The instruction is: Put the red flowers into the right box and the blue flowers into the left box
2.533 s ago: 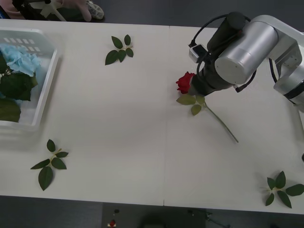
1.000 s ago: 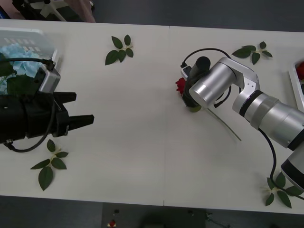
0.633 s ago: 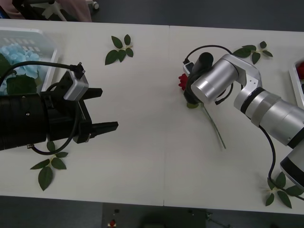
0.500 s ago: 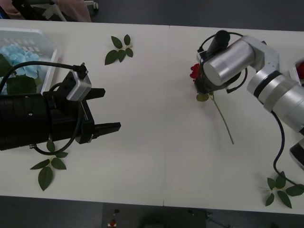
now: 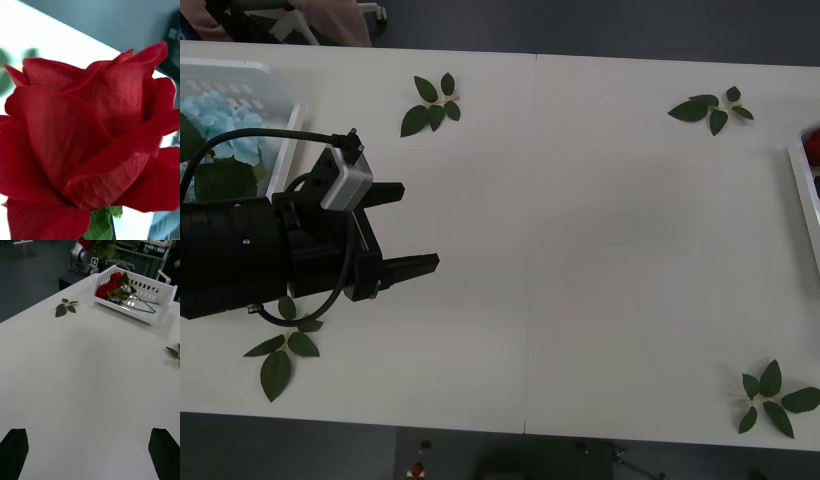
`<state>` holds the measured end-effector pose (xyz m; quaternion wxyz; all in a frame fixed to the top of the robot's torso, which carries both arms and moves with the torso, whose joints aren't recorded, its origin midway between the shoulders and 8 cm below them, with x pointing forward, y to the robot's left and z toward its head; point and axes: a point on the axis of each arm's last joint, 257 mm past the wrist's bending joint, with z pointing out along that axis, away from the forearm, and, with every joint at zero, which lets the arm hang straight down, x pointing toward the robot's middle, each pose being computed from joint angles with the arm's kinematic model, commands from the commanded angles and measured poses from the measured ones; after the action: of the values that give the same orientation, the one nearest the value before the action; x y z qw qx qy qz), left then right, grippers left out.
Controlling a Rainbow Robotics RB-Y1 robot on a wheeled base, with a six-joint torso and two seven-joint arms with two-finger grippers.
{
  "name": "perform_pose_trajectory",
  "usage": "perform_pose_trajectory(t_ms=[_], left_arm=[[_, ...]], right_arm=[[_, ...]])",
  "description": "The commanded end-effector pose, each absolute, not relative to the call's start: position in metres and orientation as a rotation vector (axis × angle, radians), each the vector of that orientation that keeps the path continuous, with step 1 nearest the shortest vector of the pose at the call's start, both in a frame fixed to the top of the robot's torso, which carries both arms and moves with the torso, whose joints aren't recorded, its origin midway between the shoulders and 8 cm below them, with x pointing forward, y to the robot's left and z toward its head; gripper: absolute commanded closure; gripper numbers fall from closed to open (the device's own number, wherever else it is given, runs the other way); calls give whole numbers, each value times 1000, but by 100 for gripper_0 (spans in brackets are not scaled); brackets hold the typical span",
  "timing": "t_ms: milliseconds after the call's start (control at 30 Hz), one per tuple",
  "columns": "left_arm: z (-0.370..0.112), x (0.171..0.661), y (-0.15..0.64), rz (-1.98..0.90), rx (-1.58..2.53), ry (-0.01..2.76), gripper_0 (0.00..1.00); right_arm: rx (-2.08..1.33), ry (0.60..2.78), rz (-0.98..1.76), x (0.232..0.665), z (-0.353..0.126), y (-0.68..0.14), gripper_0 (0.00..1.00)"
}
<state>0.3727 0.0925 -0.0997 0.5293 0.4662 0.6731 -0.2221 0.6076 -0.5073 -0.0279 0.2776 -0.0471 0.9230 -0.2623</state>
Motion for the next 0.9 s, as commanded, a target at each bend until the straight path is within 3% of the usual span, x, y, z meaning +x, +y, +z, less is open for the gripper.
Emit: perform_pose_trajectory(t_ms=[33,433,767,800,833,867,900], left_arm=[[-91,365,85,-516,1159,1557,7],[-91,365,85,-516,1159,1557,7],[-91,365,85,-516,1159,1557,7],[-91,365,85,-516,1159,1557,7],[-91,365,85,-516,1159,1557,7],[-91,365,85,-516,1159,1557,7],[-91,365,85,-516,1159,1557,7]], right_arm=[[-53,2438,-791,603,-30,-560,100],[19,2308,-966,585,-82,-668,100],[39,2278,-1000,566,-114,-701,100],[45,2276,-998,566,-113,-702,97],[44,2276,-998,566,-114,-702,78],[45,2275,-997,566,-113,-701,67],[46,2275,-996,566,-113,-701,50]])
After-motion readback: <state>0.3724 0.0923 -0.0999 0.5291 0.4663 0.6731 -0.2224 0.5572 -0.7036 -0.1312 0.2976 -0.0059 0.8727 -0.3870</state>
